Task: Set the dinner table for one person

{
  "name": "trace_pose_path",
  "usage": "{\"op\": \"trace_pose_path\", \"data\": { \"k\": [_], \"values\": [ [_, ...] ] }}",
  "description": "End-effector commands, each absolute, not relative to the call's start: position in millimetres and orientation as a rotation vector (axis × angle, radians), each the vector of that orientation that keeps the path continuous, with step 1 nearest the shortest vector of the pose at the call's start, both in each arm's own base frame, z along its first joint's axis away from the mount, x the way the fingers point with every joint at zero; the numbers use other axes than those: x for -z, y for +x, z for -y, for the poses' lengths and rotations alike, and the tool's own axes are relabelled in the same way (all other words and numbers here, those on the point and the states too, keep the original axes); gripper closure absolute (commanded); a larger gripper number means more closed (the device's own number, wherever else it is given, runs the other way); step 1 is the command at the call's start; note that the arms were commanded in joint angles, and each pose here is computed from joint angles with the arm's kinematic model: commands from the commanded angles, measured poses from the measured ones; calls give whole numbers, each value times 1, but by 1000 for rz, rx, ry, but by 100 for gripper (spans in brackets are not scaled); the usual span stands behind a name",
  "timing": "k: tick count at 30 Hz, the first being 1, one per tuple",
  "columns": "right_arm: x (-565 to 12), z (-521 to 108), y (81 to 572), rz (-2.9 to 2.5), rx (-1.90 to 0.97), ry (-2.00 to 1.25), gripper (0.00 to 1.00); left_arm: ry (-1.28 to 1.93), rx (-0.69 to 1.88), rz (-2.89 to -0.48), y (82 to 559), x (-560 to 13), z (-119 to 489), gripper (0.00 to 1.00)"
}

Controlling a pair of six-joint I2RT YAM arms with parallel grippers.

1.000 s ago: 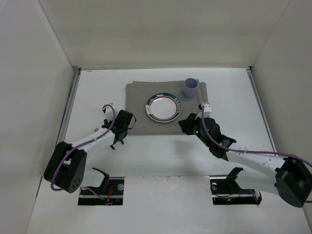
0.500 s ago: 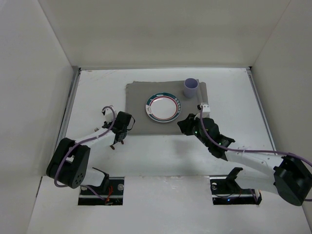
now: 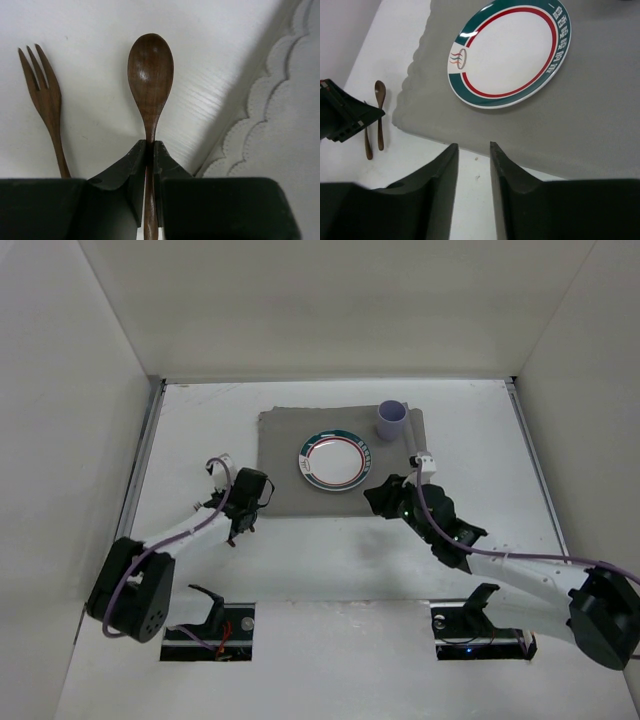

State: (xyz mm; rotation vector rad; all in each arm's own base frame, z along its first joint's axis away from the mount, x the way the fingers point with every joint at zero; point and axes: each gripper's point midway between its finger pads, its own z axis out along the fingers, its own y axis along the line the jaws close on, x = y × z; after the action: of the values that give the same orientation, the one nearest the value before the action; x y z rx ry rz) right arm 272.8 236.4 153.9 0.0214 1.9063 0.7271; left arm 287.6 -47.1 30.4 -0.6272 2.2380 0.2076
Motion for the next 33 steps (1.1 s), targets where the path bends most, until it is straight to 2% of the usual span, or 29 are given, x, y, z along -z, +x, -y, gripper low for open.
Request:
{"op": "trace_pose_path", "data": {
  "k": [1,4,8,16,25,33],
  "values": [
    [-179,-234,275,-1811,-769,57,57,-609,-142,-2155,290,-73,50,96],
    [-183,-224,279,-1791,-744,93,46,-570,-75,-2110,294,-111,64,96],
    [-193,-212,281,-1752,-728,135,38,-484,107,-2066,306,-155,120,96],
    [-212,-151,287,-1671,-613,341,34,-275,437,-2063,342,-192,287,96],
    [-240,-82,270,-1514,-571,548,35,-103,559,-2134,366,-163,422,96],
    [-228,-87,273,-1546,-561,537,35,-125,517,-2202,383,-115,455,96]
  ]
}}
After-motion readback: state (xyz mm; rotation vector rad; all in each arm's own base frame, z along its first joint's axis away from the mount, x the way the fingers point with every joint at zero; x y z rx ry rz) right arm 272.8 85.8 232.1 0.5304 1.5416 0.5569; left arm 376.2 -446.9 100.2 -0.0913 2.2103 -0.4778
